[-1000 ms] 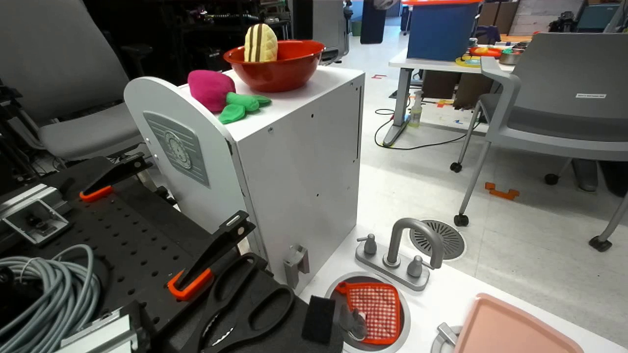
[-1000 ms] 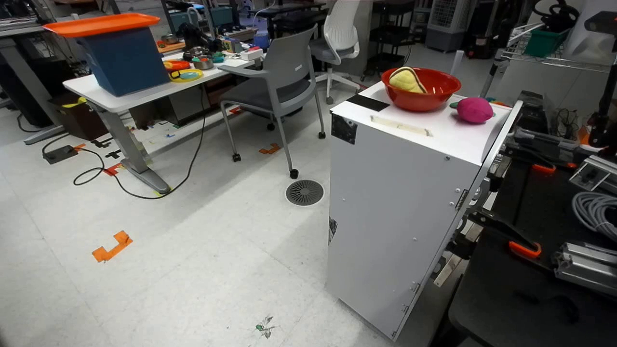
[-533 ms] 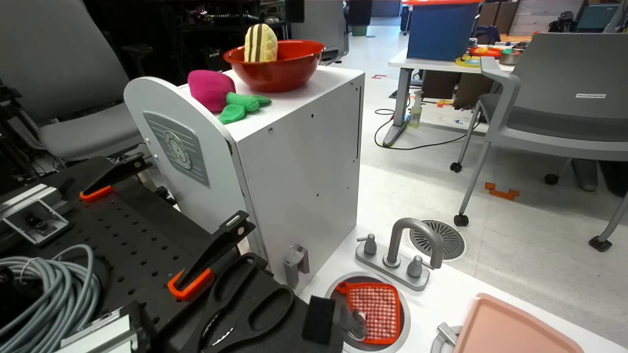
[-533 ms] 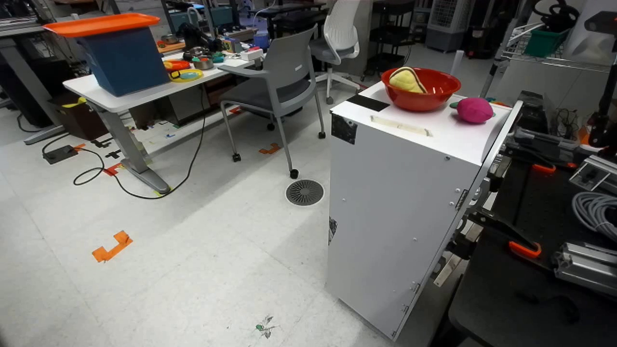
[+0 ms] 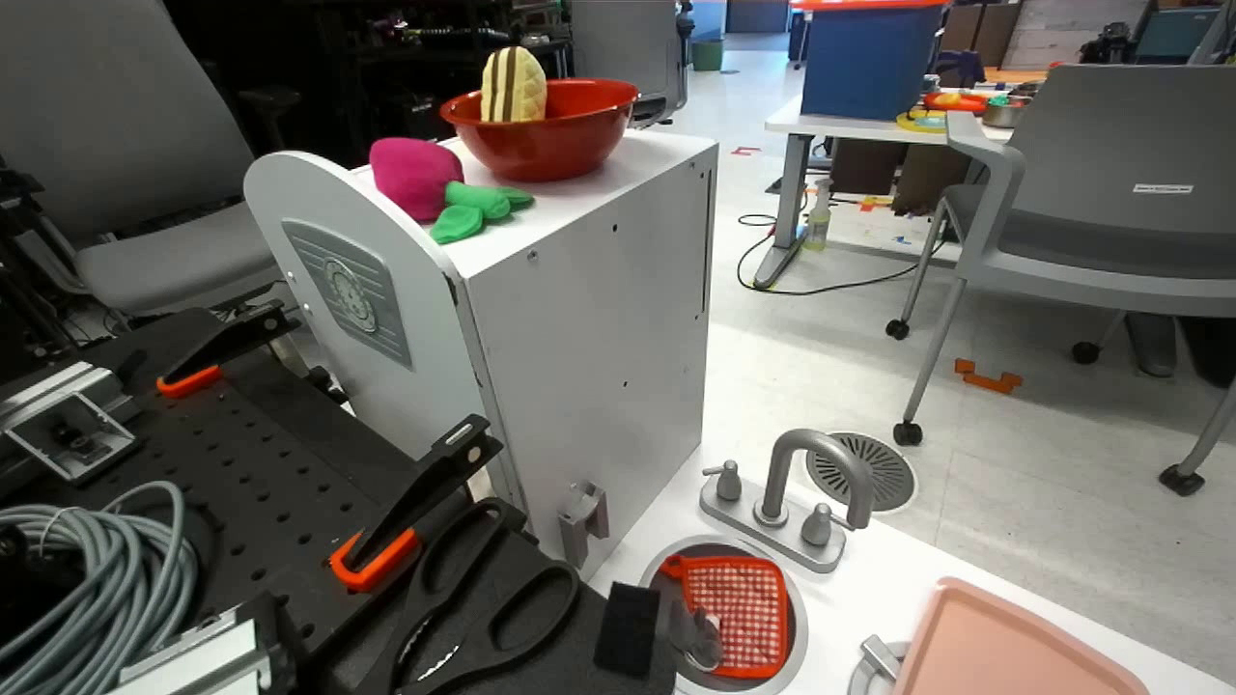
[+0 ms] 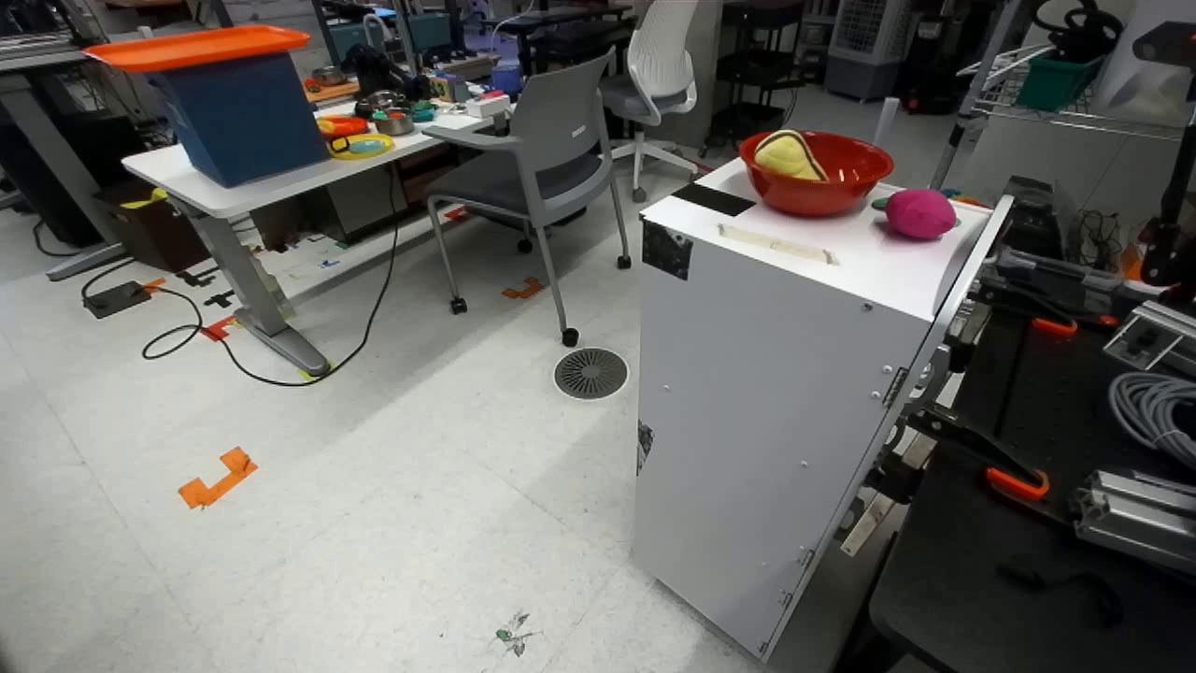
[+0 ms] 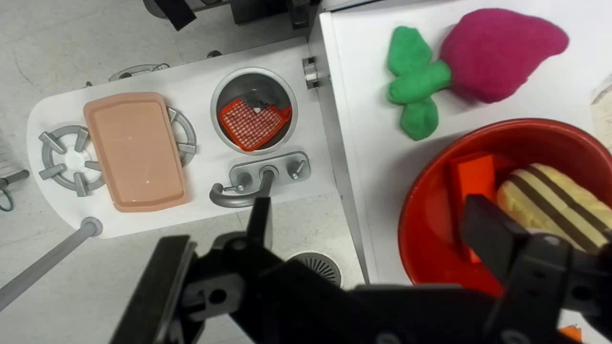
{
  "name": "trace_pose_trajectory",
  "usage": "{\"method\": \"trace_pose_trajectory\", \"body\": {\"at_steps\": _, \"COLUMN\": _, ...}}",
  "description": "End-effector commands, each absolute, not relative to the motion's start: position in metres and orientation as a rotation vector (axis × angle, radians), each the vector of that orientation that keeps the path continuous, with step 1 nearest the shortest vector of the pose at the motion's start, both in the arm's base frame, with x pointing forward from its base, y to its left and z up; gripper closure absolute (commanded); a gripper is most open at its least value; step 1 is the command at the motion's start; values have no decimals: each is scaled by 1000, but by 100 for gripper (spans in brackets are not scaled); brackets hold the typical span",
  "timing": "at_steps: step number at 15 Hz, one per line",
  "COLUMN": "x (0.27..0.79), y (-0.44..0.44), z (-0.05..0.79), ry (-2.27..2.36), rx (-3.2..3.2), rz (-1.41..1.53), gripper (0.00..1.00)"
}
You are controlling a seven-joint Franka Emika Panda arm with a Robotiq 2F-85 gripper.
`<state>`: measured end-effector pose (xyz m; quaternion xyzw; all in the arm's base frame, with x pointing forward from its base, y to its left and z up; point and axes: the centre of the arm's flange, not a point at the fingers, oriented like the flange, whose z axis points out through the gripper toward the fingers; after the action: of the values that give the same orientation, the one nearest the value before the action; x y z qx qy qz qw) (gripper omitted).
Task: Remove the grey plushy from the red bowl and put it in the sink
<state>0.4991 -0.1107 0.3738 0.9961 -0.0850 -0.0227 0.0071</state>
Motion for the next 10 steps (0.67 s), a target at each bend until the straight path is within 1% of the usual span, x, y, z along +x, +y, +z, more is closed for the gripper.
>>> {"method": "trace_pose_trajectory", "body": {"at_steps": 1, "x": 481, "y": -79, "z": 399, "ry": -270, "rx": 3105, "rz": -39, "gripper": 0}}
{"method": "trace_pose_trajectory", "body": {"at_steps": 5, "x": 484, "y": -39, "z": 405, "ry": -184, "rx": 3105, "rz": -35, "gripper": 0}}
{"method": "trace_pose_trajectory", "body": {"at_steps": 10, "x": 495, "y": 26, "z": 395, "ry": 70, "rx": 3085, "rz": -115, "gripper": 0}}
